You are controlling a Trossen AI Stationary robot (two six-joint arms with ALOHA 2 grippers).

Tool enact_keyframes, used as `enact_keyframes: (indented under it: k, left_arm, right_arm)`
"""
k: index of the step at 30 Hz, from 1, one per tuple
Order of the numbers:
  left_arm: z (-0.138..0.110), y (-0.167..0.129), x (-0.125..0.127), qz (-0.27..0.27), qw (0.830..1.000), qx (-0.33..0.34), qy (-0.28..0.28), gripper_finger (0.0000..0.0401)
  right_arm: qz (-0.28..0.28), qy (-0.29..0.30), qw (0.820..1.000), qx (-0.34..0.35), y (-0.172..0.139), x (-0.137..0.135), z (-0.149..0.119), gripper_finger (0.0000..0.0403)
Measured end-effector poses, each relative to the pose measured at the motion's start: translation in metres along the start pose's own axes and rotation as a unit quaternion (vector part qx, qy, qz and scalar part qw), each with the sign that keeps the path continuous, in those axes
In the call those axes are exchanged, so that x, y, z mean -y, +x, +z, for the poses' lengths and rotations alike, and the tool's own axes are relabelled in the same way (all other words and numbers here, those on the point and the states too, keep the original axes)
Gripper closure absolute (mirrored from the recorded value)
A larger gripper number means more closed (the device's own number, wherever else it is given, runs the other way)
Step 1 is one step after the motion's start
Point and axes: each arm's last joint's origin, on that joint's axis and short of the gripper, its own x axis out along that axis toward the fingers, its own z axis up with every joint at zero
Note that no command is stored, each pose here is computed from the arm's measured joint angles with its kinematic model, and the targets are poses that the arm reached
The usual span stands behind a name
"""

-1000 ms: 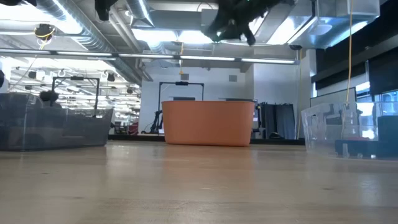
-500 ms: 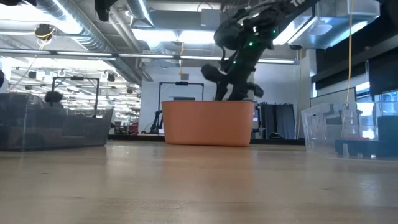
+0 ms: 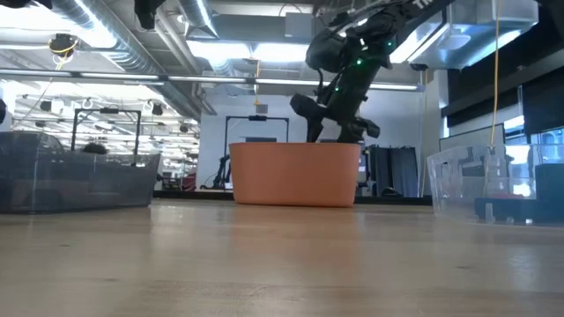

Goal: Sort & place blocks by color
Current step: Put the green game piece into the orange bin

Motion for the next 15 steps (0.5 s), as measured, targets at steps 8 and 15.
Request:
enact_keyframes:
  k: [8,15]
  left_arm:
    - [0.000,0.000,0.000,0.000,1.000,0.000,0.000,0.0117]
    - [-0.001,0.000,0.000,-0.001,1.000,-0.006,0.000,0.0117]
  right_arm:
    - [0.067,-0.107,0.992,-0.016,-0.054,-0.003,0.002,0.0118]
    - [0.211,-0.189,0.958,0.051,-0.150,-0.026,-0.037,0.0122]
